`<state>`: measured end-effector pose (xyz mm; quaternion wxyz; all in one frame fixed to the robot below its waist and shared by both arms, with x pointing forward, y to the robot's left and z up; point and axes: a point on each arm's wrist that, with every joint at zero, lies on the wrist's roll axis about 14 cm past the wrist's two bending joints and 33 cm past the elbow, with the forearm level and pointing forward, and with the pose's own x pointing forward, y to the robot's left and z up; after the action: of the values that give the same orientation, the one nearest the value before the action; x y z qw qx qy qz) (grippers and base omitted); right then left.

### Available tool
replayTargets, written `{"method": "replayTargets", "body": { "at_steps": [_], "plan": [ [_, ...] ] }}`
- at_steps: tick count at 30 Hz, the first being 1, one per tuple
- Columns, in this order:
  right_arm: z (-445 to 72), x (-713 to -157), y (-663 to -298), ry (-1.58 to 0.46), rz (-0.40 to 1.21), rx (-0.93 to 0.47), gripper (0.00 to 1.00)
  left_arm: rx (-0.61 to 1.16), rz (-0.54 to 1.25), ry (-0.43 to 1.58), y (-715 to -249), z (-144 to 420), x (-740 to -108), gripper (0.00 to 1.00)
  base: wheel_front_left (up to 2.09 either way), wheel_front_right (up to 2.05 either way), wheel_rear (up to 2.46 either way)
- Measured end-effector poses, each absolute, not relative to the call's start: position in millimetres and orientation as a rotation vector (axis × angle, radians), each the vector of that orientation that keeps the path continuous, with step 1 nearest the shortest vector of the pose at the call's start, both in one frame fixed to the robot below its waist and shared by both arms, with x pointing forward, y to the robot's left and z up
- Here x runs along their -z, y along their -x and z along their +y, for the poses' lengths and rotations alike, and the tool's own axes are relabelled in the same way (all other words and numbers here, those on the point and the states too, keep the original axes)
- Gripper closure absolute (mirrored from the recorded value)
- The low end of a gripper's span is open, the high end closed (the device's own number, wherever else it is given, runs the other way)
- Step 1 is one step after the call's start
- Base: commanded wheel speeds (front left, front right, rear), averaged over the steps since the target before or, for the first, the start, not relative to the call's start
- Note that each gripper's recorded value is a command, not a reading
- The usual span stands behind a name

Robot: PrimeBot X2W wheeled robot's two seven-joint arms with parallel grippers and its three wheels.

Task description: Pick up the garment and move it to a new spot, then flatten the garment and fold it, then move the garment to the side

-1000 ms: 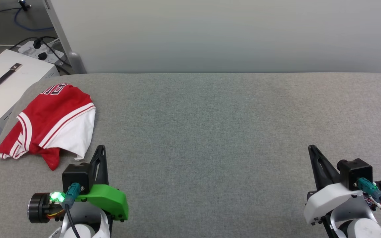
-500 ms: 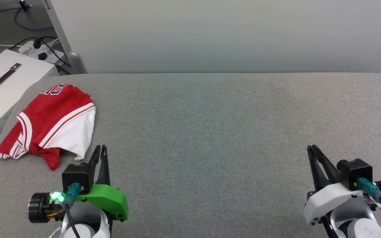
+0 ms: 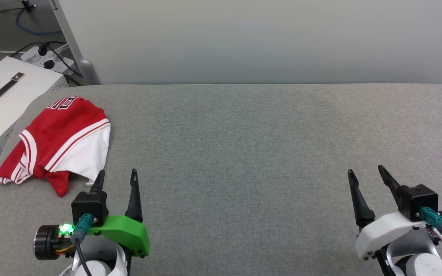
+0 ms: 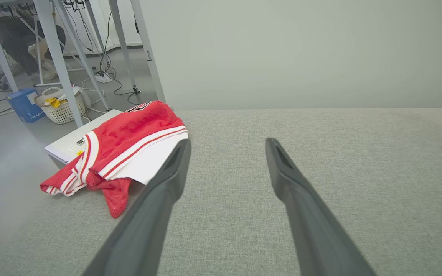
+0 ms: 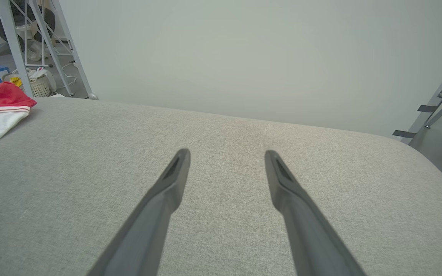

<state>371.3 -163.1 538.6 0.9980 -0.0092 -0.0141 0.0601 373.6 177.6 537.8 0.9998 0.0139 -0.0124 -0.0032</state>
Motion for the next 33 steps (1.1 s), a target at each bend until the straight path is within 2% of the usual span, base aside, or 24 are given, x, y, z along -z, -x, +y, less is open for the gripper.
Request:
{"method": "replayTargets", "body": {
  "at_steps": [33],
  "plan": [
    [-166.0,-555.7,-372.1,-0.039,-0.120,-0.113,0.00,0.014,-0.083,0.029,-372.8,175.2,-544.2,0.00,0.00,0.00,0.00]
  ]
}}
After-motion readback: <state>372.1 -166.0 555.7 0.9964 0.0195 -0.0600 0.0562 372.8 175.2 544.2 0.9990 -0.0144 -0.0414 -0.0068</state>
